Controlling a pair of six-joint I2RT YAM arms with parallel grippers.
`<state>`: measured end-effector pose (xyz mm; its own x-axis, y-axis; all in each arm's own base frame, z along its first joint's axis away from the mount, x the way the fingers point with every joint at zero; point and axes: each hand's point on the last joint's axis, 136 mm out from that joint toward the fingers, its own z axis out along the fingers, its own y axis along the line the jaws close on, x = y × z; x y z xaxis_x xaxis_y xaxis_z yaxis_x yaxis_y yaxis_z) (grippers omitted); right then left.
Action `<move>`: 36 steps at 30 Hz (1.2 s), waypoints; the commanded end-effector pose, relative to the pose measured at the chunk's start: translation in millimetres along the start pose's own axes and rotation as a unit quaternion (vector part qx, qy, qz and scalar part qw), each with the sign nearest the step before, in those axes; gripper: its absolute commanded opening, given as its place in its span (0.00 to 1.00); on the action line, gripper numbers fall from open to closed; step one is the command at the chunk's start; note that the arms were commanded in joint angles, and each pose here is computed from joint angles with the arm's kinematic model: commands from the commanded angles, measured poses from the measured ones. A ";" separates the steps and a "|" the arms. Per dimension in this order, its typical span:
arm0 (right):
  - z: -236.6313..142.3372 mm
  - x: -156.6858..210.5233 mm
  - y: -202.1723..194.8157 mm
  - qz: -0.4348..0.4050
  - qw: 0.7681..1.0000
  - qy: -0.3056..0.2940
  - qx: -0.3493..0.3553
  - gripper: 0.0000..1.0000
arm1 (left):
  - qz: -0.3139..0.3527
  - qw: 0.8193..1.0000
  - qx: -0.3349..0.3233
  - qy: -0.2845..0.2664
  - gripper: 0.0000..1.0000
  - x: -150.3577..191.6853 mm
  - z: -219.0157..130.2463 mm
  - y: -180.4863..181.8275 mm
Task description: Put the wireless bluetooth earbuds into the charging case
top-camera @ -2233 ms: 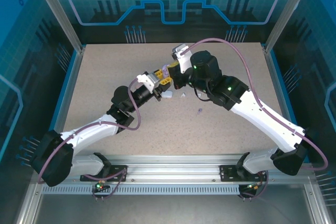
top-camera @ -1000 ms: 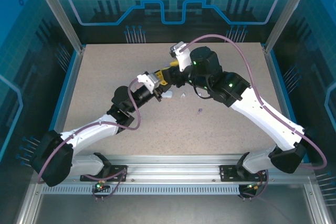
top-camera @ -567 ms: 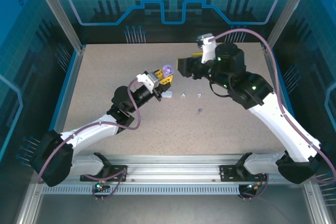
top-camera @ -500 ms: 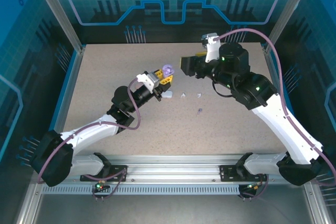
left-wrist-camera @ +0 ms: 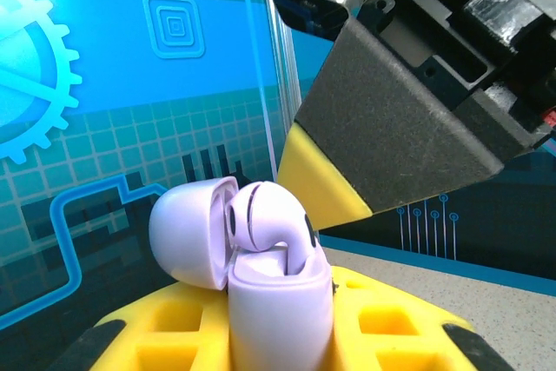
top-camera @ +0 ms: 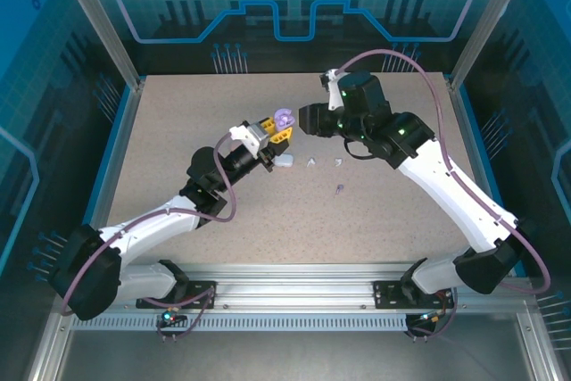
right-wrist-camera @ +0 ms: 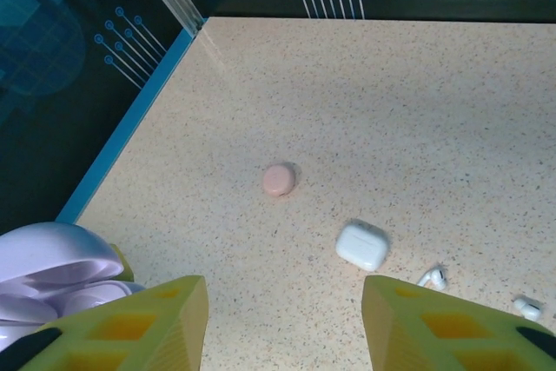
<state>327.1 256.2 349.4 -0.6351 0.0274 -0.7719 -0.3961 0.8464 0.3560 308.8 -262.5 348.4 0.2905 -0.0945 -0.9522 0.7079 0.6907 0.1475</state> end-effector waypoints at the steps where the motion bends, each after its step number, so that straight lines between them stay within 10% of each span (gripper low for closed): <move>1: -3.9 -6.5 10.2 0.001 1.000 -0.004 -0.020 0.49 | 0.000 0.999 0.002 -0.037 0.00 -24.5 -1.7 -0.7; 36: -14.3 0.0 54.2 -0.051 0.997 -0.003 -0.058 0.46 | -0.001 1.000 0.005 -0.026 0.00 -16.3 0.7 -1.5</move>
<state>305.3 284.6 366.3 -0.5935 -0.0321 -0.8042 -0.4845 0.8121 0.3252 308.8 -262.6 348.4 0.2905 -0.0940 -0.9522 0.7078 0.6908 0.1478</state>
